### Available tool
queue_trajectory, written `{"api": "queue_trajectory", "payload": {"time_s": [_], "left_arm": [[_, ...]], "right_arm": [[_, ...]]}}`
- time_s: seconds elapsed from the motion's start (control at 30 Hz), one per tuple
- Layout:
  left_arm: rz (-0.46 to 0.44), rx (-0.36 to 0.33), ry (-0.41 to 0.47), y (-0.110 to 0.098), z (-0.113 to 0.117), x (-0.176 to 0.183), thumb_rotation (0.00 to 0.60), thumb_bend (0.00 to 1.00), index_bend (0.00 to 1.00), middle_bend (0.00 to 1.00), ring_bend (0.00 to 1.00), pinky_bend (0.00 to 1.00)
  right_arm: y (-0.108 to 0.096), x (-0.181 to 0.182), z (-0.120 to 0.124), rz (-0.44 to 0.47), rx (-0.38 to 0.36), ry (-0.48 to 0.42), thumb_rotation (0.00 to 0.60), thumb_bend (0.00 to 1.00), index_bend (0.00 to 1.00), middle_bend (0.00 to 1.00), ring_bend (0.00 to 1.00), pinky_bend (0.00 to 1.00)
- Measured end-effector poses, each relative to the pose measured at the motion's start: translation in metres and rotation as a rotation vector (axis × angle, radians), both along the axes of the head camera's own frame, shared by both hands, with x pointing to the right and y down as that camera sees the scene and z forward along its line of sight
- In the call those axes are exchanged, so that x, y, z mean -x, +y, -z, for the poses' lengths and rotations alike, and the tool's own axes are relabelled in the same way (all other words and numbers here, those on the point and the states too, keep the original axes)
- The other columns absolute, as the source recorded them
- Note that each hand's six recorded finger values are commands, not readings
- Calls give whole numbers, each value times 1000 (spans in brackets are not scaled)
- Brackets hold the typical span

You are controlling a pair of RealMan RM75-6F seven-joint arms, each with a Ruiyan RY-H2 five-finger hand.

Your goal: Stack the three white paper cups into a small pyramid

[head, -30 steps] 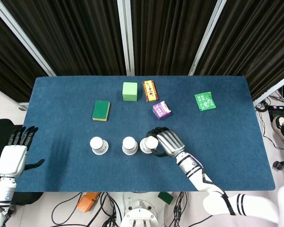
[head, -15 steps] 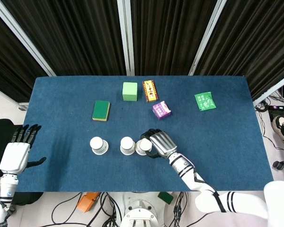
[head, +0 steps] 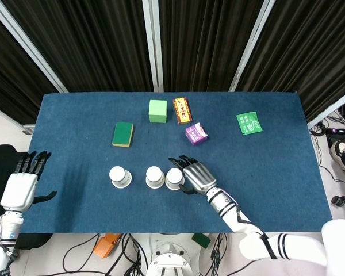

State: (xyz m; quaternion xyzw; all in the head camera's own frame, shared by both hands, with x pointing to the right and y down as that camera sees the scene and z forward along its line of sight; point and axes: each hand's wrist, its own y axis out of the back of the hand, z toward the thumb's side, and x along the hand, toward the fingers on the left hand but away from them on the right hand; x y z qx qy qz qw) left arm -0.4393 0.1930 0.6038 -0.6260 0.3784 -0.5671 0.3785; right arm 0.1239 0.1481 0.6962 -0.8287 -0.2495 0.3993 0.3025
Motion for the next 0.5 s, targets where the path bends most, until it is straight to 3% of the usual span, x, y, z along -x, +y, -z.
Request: {"api": "queue_trajectory", "payload": {"time_s": [0.1, 0.23, 0.4, 0.5], "left_arm": [[-3, 3, -2, -1, -2, 2, 600, 18, 73, 71, 0, 0], [-22, 7, 11, -7, -6, -1, 600, 18, 73, 71, 0, 0], [-81, 37, 49, -21, -15, -20, 600, 18, 73, 80, 6, 0], [-131, 76, 70, -28, -25, -36, 600, 18, 80, 91, 21, 0]], "right_arm": [[-1, -3, 4, 4, -4, 0, 600, 502, 9, 181, 88, 226], [-6, -13, 19, 12, -33, 2, 600, 502, 0, 156, 64, 194], [-22, -47, 59, 3, -133, 29, 600, 499, 0, 156, 64, 191], [-34, -81, 88, -39, -214, 67, 600, 437, 0, 156, 64, 191]]}}
